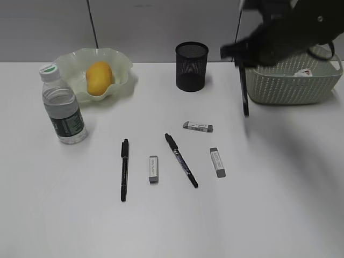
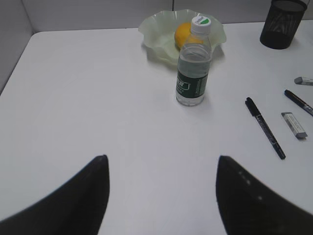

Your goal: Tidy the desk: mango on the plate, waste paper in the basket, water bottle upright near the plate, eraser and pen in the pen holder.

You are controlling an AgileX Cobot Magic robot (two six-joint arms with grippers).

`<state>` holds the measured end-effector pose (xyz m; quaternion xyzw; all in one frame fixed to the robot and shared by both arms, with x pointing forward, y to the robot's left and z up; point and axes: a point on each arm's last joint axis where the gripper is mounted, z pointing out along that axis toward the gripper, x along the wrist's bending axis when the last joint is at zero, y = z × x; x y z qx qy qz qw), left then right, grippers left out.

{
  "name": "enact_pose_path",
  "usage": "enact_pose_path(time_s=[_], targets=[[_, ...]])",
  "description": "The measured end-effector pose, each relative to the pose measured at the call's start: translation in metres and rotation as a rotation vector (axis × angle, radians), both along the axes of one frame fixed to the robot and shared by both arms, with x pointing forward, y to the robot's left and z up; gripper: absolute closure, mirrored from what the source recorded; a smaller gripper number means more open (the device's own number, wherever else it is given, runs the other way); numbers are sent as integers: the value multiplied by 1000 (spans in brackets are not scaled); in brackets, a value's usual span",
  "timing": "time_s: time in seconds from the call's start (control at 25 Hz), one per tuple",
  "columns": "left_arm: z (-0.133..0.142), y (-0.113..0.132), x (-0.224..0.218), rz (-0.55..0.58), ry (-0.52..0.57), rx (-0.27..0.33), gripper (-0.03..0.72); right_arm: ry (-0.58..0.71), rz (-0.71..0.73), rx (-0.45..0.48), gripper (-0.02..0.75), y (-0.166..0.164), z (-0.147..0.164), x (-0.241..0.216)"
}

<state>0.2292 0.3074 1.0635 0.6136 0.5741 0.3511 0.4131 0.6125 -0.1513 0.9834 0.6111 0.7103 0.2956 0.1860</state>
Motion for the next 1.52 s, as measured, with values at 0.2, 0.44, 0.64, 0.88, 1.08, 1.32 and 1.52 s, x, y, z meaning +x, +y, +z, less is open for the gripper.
enact_pose_path(time_s=[0.2, 0.44, 0.64, 0.88, 1.08, 1.32, 1.52], targets=[[0, 0, 0, 0, 0, 0, 181, -618, 218, 149, 601, 22, 64, 22], [0, 0, 0, -1, 0, -1, 181, -807, 280, 93, 601, 43, 43, 71], [0, 0, 0, -1, -1, -1, 181, -882, 257, 113, 601, 55, 33, 104], [0, 0, 0, -1, -1, -1, 181, -873, 208, 152, 582, 60, 12, 123], [0, 0, 0, -1, -1, -1, 181, -797, 195, 138, 221, 59, -3, 125], [0, 0, 0, -1, -1, -1, 181, -486, 177, 28, 166, 45, 44, 100], [0, 0, 0, 0, -1, 1, 181, -167, 198, -118, 256, 9, 85, 21]])
